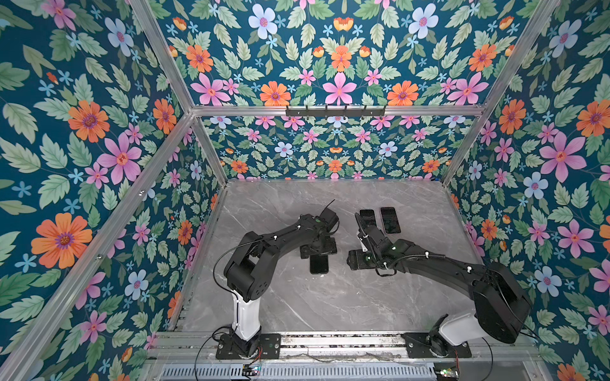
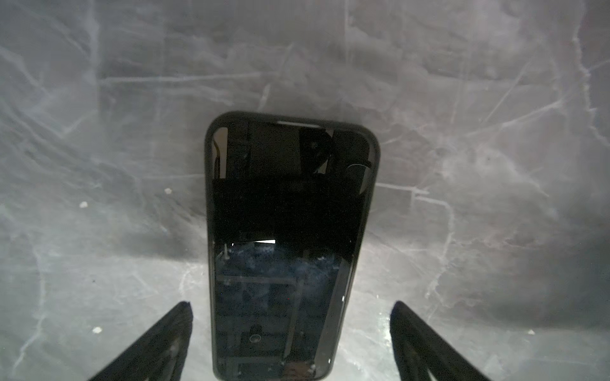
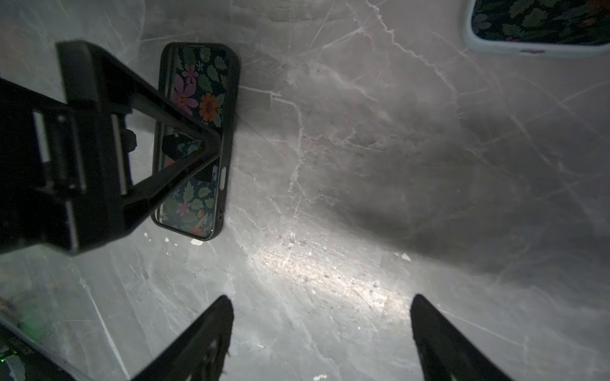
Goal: Put the phone into the phone case
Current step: 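Lift the cased black phone with the left gripper while the right gripper releases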
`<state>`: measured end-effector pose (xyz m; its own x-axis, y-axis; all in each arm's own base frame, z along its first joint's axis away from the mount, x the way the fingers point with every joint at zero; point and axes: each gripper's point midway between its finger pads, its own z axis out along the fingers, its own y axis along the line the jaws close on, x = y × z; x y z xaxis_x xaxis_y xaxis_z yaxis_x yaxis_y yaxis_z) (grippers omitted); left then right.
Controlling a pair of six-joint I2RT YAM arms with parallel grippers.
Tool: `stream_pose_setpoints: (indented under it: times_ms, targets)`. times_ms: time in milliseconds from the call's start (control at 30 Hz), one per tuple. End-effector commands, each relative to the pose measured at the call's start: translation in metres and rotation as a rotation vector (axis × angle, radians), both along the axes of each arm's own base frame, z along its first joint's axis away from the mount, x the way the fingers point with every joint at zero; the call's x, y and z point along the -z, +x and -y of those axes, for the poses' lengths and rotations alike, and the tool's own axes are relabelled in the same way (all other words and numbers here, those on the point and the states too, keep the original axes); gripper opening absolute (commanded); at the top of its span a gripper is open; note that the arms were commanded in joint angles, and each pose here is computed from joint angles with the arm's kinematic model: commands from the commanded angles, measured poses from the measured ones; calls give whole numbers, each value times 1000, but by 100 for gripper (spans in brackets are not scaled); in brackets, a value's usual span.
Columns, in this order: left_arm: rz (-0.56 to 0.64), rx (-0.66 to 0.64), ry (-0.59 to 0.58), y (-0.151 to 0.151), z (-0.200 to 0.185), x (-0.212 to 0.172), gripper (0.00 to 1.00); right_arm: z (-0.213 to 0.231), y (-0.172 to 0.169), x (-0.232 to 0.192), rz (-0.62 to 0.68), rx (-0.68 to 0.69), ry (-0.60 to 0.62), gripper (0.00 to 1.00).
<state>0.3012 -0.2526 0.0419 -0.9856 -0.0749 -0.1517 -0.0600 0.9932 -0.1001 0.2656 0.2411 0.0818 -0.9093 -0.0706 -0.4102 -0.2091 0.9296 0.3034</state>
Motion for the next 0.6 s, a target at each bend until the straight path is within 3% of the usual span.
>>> stream_pose_setpoints:
  times_ms: [0,333,567]
  targets:
    - [-45,-19,52,-8,-9,7,93,-7,1,-4,20,-18,44,86]
    - [-110,-18,109,-19,-14,28,89,-12,1,1,4,-21,65,86]
    - [-130,-6,95,-19,-8,34,76,-14,3,2,1,-23,63,86]
